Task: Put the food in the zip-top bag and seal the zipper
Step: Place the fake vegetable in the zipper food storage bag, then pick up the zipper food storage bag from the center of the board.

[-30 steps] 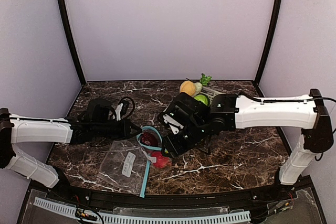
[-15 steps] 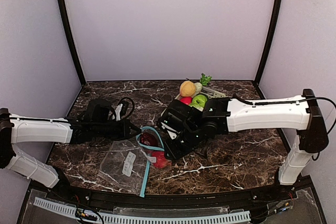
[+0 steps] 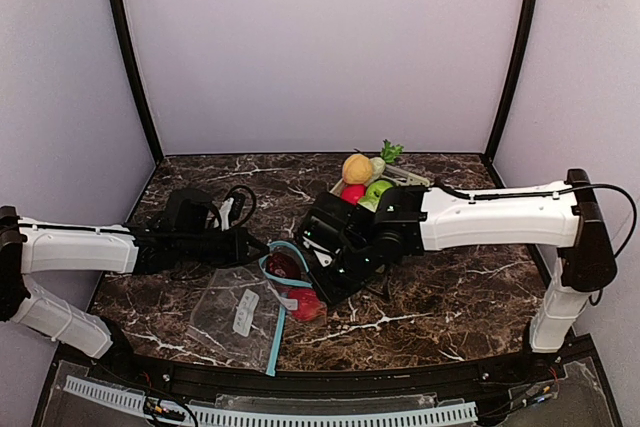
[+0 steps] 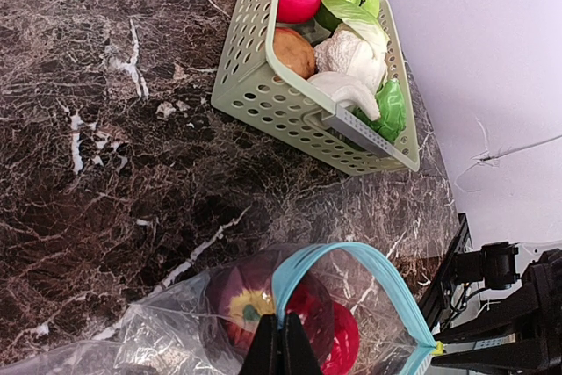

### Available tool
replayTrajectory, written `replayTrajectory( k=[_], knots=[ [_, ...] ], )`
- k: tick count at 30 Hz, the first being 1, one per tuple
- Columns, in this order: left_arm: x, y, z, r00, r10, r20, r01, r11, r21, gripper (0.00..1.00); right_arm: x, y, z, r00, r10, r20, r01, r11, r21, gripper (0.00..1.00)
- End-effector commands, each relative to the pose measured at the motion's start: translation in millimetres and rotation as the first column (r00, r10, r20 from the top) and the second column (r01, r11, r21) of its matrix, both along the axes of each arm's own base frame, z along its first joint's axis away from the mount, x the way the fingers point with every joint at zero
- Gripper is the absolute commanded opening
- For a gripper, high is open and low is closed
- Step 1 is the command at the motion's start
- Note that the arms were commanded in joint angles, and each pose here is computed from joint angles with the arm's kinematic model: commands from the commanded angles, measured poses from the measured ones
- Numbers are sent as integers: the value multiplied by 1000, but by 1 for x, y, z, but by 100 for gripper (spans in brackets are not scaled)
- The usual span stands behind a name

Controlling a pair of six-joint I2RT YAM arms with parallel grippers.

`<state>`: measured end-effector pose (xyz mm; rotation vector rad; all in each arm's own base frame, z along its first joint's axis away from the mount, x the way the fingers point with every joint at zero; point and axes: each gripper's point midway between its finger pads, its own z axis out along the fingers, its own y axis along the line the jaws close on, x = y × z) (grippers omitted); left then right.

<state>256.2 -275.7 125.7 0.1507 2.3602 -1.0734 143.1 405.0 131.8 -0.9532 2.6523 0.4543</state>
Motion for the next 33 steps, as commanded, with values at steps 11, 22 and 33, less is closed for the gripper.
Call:
replayTrajectory(
  k=[11, 22, 33],
  knots=[
    [-2, 0, -7, 998, 7, -60, -6, 1000, 13, 30, -1, 3, 1, 998, 24, 51, -22, 999, -31, 0],
    [-4, -8, -16, 995, -9, -101, 10, 1000, 13, 70, -1, 4, 1, 997, 34, 72, -31, 999, -39, 0],
    [-3, -11, -33, 991, 16, -133, -4, 996, 94, 77, -1, 4, 1, 996, 34, 76, -31, 999, -38, 0]
  ],
)
